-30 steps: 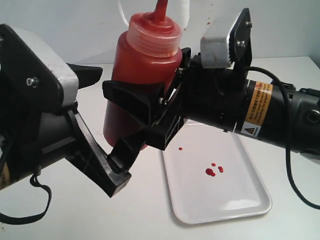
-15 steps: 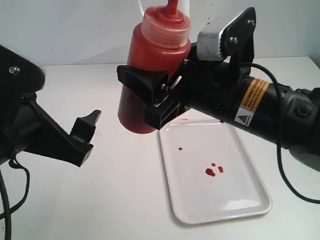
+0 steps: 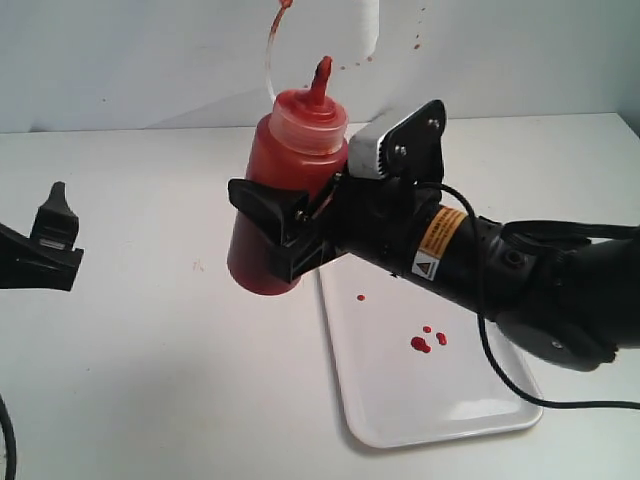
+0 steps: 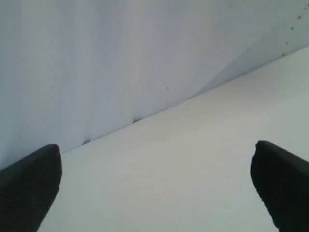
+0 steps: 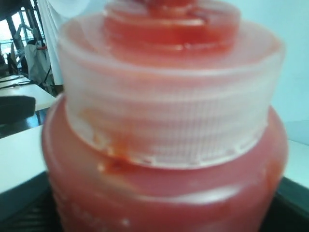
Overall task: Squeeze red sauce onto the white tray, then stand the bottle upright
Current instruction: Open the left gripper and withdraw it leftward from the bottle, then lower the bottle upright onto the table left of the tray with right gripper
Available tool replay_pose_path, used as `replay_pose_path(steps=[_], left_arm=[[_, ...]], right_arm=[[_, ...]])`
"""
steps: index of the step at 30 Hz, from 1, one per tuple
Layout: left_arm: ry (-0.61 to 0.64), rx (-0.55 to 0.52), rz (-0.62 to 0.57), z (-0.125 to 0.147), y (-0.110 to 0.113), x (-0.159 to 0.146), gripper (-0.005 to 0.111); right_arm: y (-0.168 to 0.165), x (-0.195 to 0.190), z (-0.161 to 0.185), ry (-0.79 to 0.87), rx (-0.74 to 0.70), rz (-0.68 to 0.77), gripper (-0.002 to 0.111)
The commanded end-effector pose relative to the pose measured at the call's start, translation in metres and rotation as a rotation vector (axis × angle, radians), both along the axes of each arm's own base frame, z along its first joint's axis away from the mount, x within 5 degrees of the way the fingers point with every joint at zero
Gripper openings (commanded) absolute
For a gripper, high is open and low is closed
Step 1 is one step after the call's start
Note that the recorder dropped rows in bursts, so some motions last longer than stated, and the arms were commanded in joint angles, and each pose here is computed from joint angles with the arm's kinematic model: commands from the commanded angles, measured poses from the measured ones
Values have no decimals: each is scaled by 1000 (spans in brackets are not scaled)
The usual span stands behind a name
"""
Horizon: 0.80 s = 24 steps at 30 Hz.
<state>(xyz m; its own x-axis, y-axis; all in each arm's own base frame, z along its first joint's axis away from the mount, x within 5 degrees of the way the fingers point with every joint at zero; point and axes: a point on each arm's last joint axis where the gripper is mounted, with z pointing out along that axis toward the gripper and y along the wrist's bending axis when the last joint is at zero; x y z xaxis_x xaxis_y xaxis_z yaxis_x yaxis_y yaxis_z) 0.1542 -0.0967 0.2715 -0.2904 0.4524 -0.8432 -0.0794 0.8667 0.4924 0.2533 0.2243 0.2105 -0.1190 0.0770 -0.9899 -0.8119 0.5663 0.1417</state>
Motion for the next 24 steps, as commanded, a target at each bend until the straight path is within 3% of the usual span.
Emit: replay_pose_path(steps=[1,5,12,24], left_arm=[[-147,-100,-33,-11,6,-4,105],[-167,-165,-8,-27,18,-6,105],[-196,-283,160,-39,45,-1,105],[-173,-309,230,-43,58,5,105]], right_arm=[[14,11,6,-71,12,51,0],[31,19,1,-90,-30,155,0],[50,39,-21,-29,-56,161,0],[101,42,-62,-80,-137,275,0]])
